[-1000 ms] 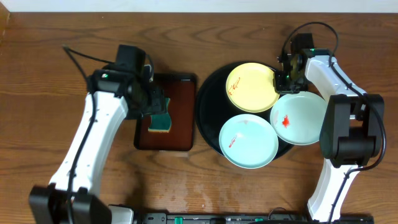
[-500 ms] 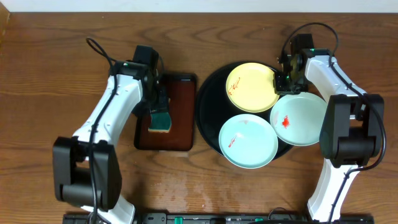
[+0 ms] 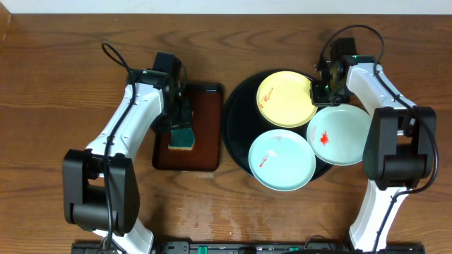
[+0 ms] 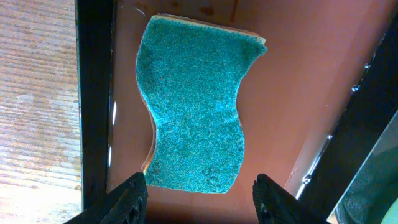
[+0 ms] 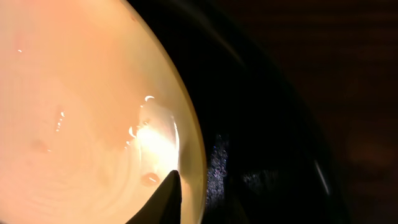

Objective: Clean dirty plates on tray and stack at the side

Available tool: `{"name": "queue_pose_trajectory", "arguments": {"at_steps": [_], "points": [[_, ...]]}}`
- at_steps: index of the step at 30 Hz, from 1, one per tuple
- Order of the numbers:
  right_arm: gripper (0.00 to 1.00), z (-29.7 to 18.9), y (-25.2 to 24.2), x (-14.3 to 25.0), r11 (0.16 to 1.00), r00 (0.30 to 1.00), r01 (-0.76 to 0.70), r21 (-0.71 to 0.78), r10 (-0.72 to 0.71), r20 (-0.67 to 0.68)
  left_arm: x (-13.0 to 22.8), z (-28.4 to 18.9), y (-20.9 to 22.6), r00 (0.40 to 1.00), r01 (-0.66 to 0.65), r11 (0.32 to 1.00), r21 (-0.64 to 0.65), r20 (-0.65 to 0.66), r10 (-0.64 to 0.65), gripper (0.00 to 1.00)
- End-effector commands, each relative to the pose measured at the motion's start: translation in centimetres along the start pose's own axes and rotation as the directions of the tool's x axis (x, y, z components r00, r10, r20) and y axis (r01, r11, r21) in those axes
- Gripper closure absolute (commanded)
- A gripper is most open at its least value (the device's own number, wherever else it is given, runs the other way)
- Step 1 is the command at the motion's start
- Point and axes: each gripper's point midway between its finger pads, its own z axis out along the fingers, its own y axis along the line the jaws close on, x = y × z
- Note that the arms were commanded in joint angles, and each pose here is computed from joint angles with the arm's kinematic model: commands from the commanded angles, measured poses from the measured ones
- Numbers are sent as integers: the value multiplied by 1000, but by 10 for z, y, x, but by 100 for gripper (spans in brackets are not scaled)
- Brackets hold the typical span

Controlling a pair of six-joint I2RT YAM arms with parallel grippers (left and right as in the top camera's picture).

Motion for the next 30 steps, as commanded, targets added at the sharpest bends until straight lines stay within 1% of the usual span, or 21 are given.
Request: {"name": "queue_pose_trajectory", "arguments": {"at_steps": [1, 7, 12, 16, 21, 23, 25, 27, 30], "points": [[79, -1, 7, -1, 1000, 1000, 7, -29, -7, 6, -3, -1, 1, 1000, 3, 1000, -18, 7, -3, 44], [80, -8, 8, -7, 1000, 1000, 8, -28, -8, 14, -3, -1, 1, 1000, 3, 1000, -18, 7, -3, 44], [85, -10, 8, -8, 1000, 1000, 8, -27, -8, 14, -3, -1, 1, 1000, 3, 1000, -18, 7, -3, 44], [86, -13, 9, -14, 1000, 999, 10, -28, -9, 32, -3, -1, 1, 1000, 3, 1000, -18, 7, -3, 44], [87, -16, 9, -9, 1000, 1000, 6, -27, -6, 7, -3, -1, 1, 1000, 3, 1000, -18, 7, -3, 44], [89, -16, 9, -8, 1000, 1000, 5, -27, -5, 4, -3, -1, 1, 1000, 3, 1000, -18, 7, -3, 44], [94, -16, 8, -8, 1000, 1000, 5, -22, -5, 1, -3, -1, 1, 1000, 3, 1000, -18, 7, -3, 44], [95, -16, 5, -6, 1000, 1000, -5, -9, 4, -5, -3, -1, 1, 1000, 3, 1000, -18, 7, -3, 44], [92, -16, 0, -2, 1000, 1000, -20, 25, 20, -20, -3, -1, 1, 1000, 3, 1000, -18, 7, -3, 44]]}}
